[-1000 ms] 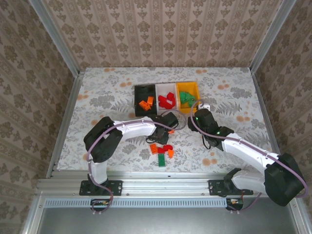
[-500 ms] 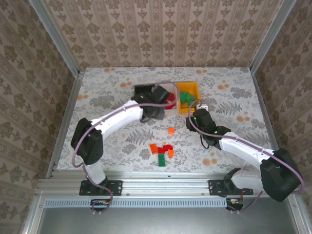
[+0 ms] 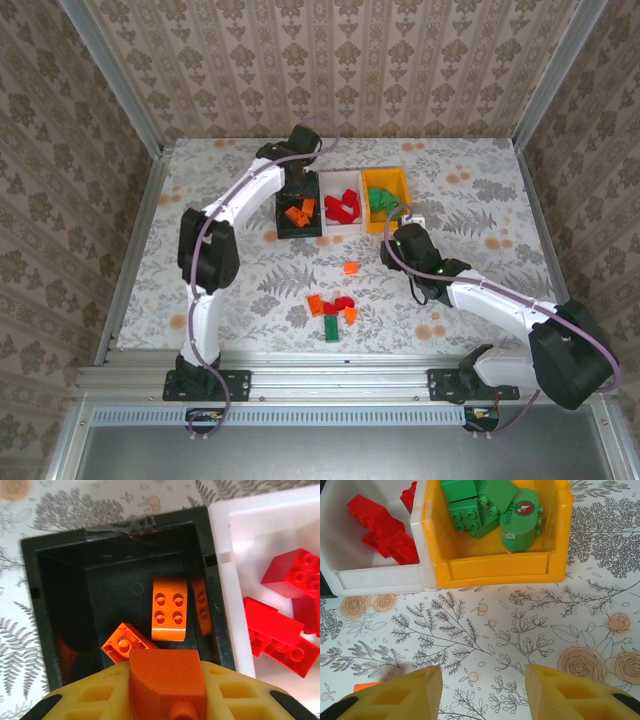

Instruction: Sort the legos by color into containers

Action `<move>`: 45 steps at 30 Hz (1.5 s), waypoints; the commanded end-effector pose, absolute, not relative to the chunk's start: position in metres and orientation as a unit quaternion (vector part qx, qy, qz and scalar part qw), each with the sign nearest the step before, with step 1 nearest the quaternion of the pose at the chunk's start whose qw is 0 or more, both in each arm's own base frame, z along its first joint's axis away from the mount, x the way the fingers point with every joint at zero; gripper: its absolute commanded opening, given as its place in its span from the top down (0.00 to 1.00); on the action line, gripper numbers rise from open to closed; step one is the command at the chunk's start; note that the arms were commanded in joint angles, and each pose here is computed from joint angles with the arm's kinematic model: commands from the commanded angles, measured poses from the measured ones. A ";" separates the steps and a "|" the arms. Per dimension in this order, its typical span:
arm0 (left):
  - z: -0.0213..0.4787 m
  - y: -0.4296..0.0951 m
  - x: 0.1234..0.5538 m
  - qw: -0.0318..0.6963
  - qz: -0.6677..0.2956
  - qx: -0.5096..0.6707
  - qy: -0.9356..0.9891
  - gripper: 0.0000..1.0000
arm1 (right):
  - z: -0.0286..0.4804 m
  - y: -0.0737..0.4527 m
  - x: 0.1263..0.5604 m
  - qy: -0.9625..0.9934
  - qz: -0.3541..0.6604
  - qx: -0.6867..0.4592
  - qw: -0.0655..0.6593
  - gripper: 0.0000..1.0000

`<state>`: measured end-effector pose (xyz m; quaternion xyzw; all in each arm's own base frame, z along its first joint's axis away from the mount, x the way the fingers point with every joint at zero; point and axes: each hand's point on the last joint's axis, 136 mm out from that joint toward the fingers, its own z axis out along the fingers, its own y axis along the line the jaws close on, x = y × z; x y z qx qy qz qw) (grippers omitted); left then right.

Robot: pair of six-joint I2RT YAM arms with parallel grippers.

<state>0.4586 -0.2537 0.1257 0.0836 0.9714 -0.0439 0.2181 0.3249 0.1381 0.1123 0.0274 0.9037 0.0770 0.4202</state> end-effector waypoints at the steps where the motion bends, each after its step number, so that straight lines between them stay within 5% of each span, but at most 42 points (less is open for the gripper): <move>1: 0.120 -0.247 0.456 0.190 -0.046 0.080 0.977 0.68 | 0.116 0.139 0.326 0.899 0.080 0.029 0.431 0.52; 6: 0.120 -0.257 0.456 0.189 -0.070 0.082 0.976 0.59 | 0.116 0.137 0.326 0.898 0.076 0.030 0.432 0.52; 14: 0.183 -0.274 0.431 0.248 -0.088 0.127 0.956 0.25 | 0.117 0.136 0.327 0.898 0.071 0.029 0.434 0.51; 18: 0.194 -0.299 0.385 0.265 -0.101 0.214 0.935 0.26 | 0.119 0.131 0.325 0.895 0.064 0.037 0.440 0.50; 28: 0.103 -0.341 0.248 0.220 -0.137 0.410 0.875 0.27 | 0.117 0.101 0.323 0.888 0.032 0.104 0.447 0.41; 45: 0.046 -0.373 0.267 0.212 -0.031 0.490 0.845 0.37 | 0.113 0.087 0.323 0.887 0.053 0.138 0.437 0.34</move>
